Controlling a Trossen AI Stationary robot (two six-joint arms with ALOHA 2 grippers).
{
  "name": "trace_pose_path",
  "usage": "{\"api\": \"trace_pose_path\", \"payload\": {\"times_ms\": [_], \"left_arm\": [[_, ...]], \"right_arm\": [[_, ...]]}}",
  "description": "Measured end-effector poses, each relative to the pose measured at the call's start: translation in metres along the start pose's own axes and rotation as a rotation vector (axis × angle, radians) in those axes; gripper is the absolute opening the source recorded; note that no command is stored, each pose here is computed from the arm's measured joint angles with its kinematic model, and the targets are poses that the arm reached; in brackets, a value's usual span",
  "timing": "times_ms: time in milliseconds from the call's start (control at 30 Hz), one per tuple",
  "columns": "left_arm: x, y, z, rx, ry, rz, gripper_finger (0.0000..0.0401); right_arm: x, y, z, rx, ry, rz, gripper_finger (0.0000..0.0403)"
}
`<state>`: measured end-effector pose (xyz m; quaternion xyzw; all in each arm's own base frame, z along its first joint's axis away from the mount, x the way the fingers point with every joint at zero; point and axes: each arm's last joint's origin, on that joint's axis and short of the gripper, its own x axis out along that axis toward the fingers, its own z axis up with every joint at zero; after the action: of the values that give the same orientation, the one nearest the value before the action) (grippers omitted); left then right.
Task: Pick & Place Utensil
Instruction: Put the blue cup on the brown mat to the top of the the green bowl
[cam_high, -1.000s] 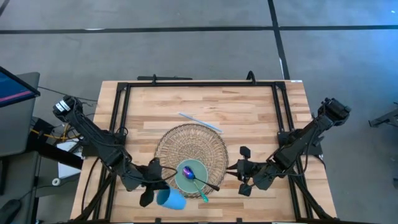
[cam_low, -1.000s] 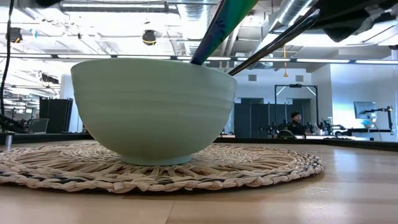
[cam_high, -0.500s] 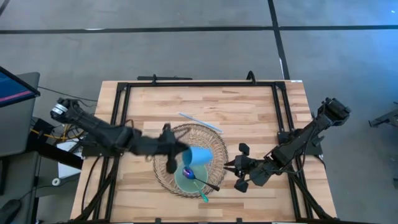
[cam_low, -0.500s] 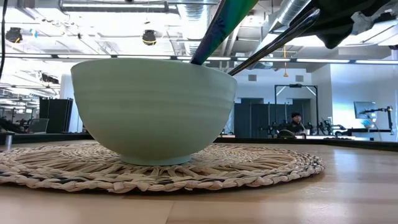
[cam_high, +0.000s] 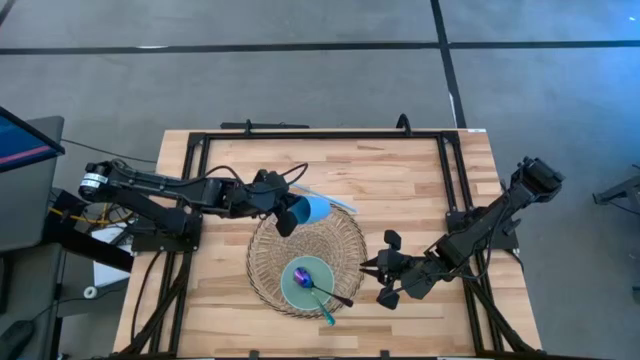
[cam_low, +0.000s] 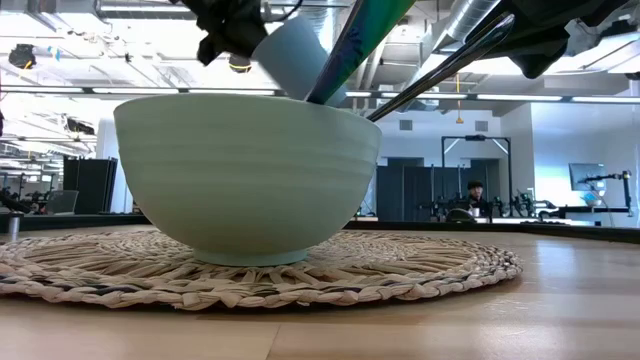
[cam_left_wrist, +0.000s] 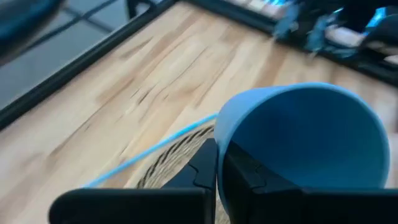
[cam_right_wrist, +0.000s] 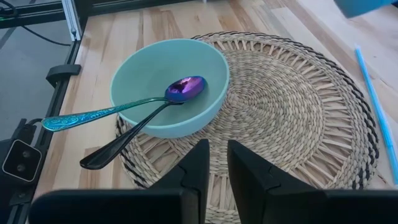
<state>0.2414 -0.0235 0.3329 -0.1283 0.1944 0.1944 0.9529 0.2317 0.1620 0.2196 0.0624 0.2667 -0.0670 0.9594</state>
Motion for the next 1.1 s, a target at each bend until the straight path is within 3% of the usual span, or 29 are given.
{"api": "trace_pose_path", "payload": {"times_ms": [400, 900, 1100], "left_arm": [[0.002, 0.021, -0.017, -0.083, 0.194, 0.149, 0.0011], [0.002, 0.039, -0.029, -0.256, 0.398, 0.176, 0.0011], [0.01, 0.049, -0.047, -0.296, 0.475, 0.202, 0.001]], "right_arm": [[0.0, 0.0, 0.0, 0.0, 0.0, 0.0, 0.0052], [0.0, 0.0, 0.0, 0.0, 0.0, 0.0, 0.0052], [0.0, 0.0, 0.0, 0.0, 0.0, 0.0, 0.0052]]}}
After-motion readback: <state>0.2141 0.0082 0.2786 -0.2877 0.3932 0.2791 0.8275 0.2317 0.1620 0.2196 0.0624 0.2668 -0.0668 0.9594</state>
